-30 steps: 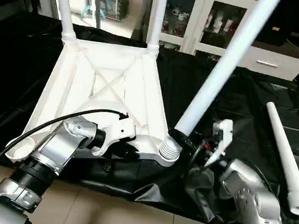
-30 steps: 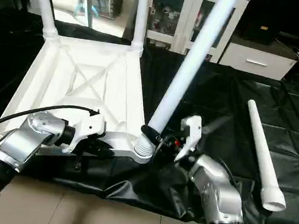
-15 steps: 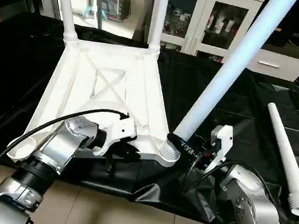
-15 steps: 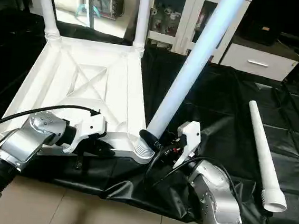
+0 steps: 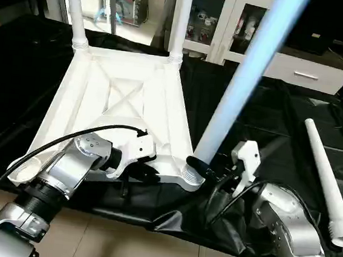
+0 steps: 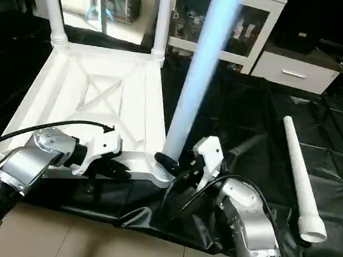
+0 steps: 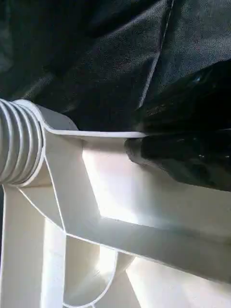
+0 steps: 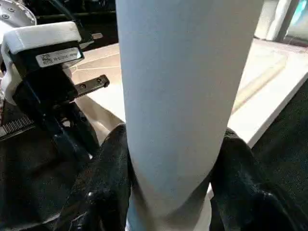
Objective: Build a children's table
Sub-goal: Pick table leg
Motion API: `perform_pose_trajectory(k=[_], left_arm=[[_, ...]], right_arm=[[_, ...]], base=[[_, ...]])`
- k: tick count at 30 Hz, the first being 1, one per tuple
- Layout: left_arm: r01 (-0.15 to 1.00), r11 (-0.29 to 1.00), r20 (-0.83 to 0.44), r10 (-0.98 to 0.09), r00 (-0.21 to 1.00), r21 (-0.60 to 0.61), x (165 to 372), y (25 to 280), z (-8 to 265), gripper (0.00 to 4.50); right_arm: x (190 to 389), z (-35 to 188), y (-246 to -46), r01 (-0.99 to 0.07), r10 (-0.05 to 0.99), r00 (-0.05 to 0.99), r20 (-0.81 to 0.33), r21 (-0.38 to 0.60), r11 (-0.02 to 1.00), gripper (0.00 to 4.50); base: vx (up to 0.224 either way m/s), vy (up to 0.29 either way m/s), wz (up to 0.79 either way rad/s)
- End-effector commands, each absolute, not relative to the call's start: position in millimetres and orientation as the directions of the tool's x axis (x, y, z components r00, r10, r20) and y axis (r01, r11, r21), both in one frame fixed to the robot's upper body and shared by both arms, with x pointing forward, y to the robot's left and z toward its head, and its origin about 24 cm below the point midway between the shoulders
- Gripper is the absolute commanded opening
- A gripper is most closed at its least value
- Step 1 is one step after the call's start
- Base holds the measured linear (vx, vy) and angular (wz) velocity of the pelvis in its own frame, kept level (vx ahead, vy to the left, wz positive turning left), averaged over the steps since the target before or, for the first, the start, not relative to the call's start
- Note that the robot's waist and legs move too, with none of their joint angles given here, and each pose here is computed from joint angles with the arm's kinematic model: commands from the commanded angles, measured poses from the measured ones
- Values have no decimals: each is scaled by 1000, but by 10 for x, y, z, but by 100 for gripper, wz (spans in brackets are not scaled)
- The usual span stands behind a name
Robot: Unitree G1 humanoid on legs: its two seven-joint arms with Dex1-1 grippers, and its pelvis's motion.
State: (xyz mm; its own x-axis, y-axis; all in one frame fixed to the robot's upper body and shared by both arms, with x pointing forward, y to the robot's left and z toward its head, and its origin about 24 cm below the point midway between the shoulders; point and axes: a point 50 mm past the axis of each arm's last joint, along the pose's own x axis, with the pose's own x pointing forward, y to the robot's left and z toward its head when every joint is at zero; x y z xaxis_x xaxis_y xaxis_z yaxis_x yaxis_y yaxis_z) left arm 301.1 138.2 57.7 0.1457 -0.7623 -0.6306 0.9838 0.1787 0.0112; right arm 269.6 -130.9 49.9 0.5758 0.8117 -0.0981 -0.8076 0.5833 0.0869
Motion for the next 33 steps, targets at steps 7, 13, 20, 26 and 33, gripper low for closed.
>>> perform_pose_trajectory(k=[7,13,20,26,33], left_arm=[[983,183,-580,-798,162,22,3043,1347,640,1],[982,186,-575,-800,168,28,3047,1332,644,0],[978,206,-574,-797,190,39,3057,1341,641,0],[943,329,-534,-791,298,40,3140,1243,662,0],[823,563,-505,-690,518,75,3420,914,675,0]], right_arm=[[2574,-31,-1429,-716,752,537,-383,265,646,186],[2583,-16,-1425,-705,747,553,-369,271,655,186],[2595,-2,-1429,-702,743,566,-358,265,662,186],[2800,-28,-1467,-566,560,723,-404,117,816,186],[3143,-43,-1311,-348,328,830,-451,41,937,186]], base=[[0,0,0],[0,0,0],[0,0,0],[0,0,0],[0,0,0]])
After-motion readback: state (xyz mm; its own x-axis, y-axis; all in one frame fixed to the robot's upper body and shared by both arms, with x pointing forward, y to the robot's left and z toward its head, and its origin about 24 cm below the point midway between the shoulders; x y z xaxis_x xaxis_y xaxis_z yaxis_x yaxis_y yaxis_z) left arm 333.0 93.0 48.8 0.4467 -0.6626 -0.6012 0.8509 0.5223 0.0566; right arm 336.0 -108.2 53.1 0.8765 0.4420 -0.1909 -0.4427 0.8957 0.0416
